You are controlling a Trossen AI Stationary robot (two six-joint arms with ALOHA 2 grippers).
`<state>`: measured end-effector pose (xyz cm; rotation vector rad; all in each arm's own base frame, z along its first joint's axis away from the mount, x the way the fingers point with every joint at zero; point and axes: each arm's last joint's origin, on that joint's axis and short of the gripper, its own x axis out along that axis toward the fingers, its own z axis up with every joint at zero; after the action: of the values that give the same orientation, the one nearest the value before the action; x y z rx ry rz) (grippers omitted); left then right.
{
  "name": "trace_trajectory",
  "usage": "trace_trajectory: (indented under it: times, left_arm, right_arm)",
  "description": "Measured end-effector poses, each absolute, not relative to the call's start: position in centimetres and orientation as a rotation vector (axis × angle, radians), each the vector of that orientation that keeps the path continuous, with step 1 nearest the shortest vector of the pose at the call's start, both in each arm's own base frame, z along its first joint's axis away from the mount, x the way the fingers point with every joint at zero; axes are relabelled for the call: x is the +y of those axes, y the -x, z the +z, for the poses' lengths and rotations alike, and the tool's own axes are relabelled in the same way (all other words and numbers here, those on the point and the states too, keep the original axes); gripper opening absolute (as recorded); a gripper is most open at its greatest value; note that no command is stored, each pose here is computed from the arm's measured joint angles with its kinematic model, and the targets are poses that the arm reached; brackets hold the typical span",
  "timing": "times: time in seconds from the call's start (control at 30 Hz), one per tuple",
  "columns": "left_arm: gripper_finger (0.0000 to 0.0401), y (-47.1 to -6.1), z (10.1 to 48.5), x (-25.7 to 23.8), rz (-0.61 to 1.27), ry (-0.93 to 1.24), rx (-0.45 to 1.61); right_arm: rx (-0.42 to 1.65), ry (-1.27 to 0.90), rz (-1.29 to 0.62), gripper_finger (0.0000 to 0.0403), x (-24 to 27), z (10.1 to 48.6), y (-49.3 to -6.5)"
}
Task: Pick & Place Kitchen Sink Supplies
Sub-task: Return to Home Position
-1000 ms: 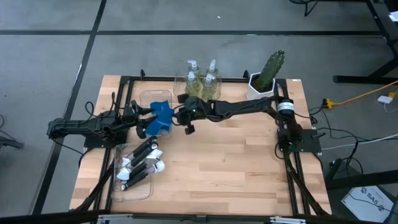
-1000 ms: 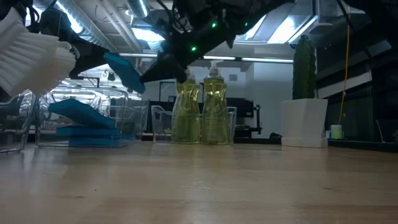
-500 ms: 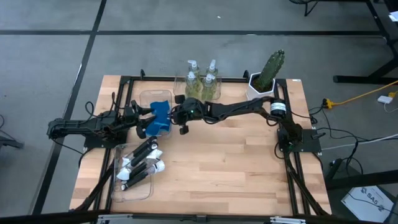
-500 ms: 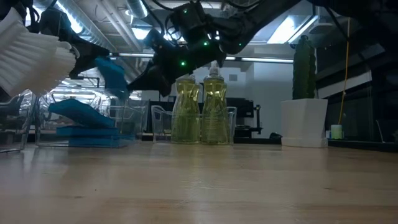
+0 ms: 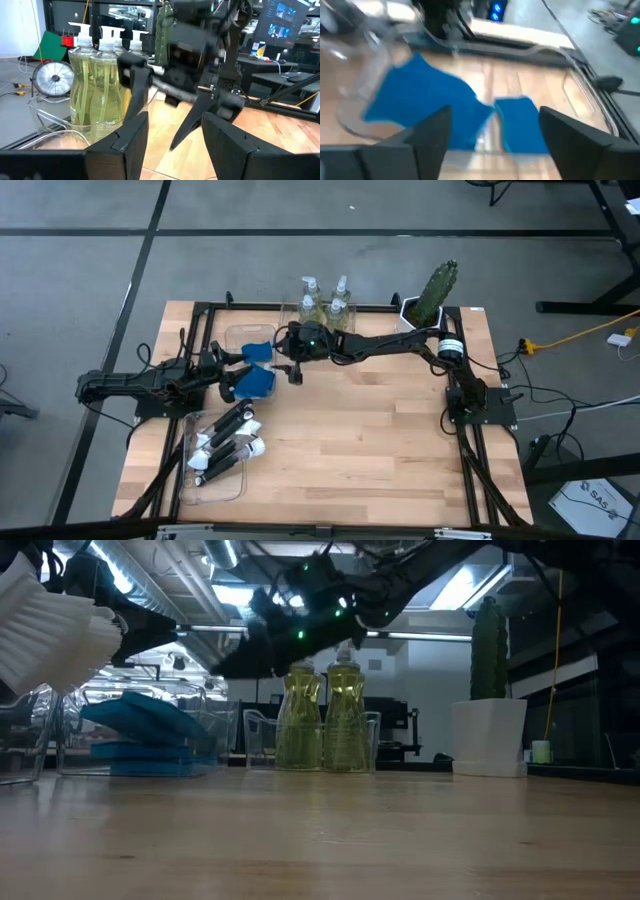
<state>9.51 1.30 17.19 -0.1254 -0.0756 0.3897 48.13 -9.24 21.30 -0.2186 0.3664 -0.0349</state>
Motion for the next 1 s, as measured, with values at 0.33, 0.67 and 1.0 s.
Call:
trace_trajectory:
  times: [0.33,0.67,1.0]
  left_arm:
    - [0.018,-9.5,17.2,1.3,0.39,0.126,-0.076]
    - [0.018,-9.5,17.2,1.3,0.389,0.126,-0.076]
    - [0.018,-9.5,17.2,1.3,0.389,0.126,-0.076]
  right_arm:
    - [0.329,0.032,0.116,0.0327,-7.8,25.5,-46.5]
    - [0.249,0.049,0.223,0.0327,-2.3,25.8,-43.6]
    - [0.012,0.004,0.278,0.0327,0.7,26.2,-35.2]
